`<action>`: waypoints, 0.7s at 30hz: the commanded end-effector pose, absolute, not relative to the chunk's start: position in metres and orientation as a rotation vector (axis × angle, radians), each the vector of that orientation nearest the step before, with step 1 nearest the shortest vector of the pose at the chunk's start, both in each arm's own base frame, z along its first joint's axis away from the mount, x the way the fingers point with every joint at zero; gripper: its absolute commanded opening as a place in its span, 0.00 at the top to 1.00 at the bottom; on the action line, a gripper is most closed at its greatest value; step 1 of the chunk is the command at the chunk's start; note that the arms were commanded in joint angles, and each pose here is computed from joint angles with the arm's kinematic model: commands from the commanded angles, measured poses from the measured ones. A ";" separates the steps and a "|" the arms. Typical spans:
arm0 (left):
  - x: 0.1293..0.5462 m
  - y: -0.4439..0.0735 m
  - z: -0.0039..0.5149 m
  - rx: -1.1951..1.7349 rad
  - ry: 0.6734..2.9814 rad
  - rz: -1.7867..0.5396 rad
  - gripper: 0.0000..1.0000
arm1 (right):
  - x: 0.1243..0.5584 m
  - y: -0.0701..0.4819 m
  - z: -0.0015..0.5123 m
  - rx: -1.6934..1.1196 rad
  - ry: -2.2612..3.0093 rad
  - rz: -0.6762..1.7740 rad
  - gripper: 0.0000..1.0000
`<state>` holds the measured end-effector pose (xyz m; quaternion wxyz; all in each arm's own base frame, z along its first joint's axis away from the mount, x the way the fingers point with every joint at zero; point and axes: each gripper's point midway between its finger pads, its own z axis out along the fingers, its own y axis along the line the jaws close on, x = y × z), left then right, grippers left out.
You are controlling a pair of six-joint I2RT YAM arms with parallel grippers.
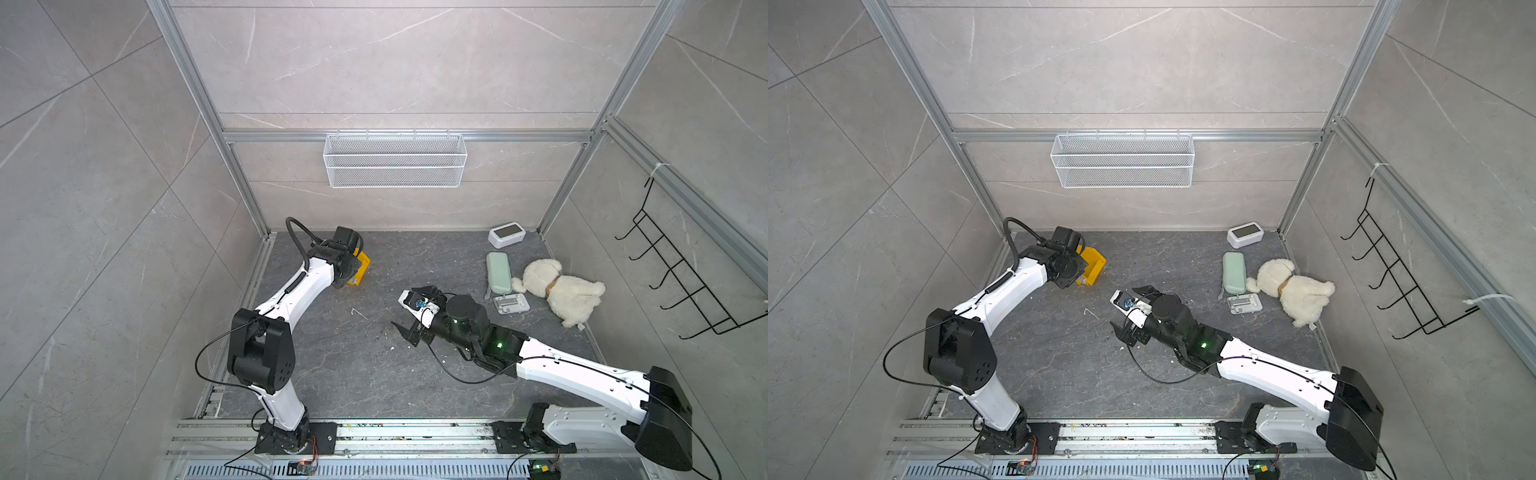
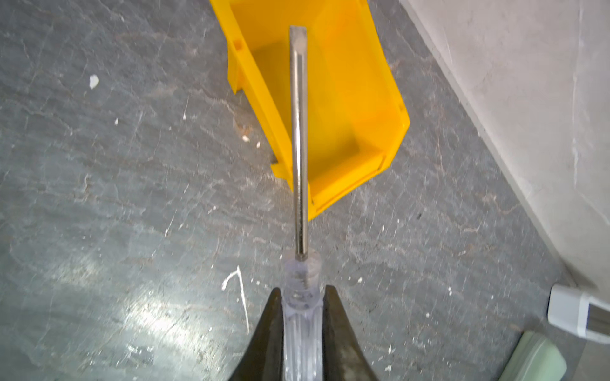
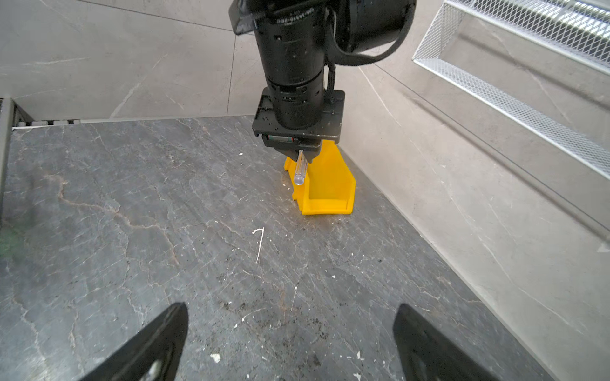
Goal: Put the screwdriver in the bin
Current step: 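Carry the screwdriver over the yellow bin and lower it inside with the left gripper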
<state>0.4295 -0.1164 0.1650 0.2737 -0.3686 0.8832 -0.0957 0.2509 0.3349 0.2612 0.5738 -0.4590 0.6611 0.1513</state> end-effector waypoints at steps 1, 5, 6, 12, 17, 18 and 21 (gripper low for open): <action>0.457 -0.111 0.176 -0.972 2.338 -0.285 0.99 | 0.259 0.346 0.296 -1.004 1.477 0.375 0.01; 0.478 -0.100 0.164 -1.003 2.347 -0.277 0.99 | 0.259 0.350 0.299 -1.007 1.470 0.389 0.01; 0.483 -0.099 0.160 -1.012 2.353 -0.280 0.99 | 0.258 0.350 0.299 -1.009 1.469 0.392 0.01; 0.507 -0.097 0.136 -1.048 2.375 -0.263 0.99 | 0.255 0.347 0.296 -1.018 1.482 0.399 0.01; 0.519 -0.100 0.115 -1.067 2.408 -0.256 0.99 | 0.250 0.344 0.296 -1.021 1.490 0.418 0.01; 0.522 -0.100 0.112 -1.070 2.414 -0.257 0.99 | 0.250 0.343 0.296 -1.020 1.493 0.419 0.01; 0.526 -0.101 0.104 -1.077 2.428 -0.248 0.99 | 0.248 0.340 0.295 -1.017 1.498 0.420 0.01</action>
